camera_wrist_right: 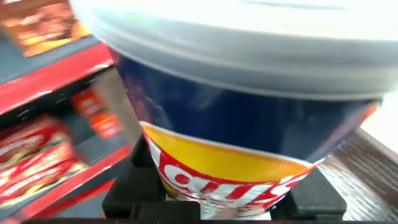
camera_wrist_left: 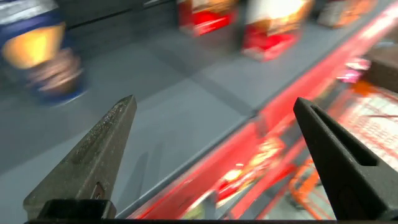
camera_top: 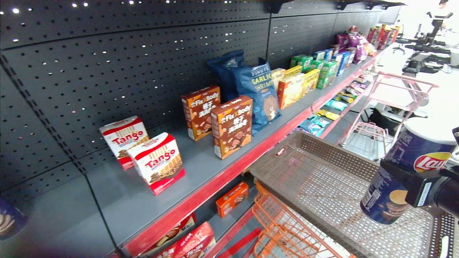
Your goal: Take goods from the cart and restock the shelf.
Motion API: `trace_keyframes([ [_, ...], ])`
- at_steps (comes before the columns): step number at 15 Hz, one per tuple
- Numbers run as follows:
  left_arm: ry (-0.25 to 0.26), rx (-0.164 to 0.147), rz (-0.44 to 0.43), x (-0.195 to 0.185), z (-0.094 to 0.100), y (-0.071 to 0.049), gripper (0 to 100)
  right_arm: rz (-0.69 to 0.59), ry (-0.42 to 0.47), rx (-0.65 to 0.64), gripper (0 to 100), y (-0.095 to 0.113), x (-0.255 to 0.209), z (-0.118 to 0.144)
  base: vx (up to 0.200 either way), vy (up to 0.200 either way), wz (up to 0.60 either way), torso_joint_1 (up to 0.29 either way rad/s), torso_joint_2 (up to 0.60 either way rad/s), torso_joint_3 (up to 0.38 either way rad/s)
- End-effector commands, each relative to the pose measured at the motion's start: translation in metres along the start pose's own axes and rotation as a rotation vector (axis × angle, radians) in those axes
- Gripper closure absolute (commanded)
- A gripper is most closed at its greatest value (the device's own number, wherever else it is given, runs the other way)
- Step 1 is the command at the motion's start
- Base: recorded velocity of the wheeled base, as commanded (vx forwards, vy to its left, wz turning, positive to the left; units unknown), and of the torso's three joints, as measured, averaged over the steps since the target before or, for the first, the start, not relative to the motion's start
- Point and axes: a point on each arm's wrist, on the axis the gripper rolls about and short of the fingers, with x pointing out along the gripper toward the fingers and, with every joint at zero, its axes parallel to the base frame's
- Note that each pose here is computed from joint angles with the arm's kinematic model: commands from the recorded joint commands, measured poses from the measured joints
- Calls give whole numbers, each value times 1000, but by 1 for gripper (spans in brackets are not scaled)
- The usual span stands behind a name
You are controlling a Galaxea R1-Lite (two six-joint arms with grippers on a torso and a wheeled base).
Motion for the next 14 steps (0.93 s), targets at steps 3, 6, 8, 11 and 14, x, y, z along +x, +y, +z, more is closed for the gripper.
trace_keyframes([
  [3,1,0,0,0,0,0,0,-2,-29,6,100,-4,-13,1,0,0,600,7,2,-1],
  [6,-1,0,0,0,0,0,0,0,-13,2,100,-6,-19,-9,0,0,600,2,6,5],
  [8,-1,0,0,0,0,0,0,-2,-8,1,100,-5,-18,-10,0,0,600,2,0,5],
  [11,1,0,0,0,0,0,0,-2,-7,1,100,-6,-19,-11,0,0,600,2,4,2],
  [14,-1,0,0,0,0,0,0,-8,-23,6,100,-9,-24,-9,0,0,200,2,1,1],
])
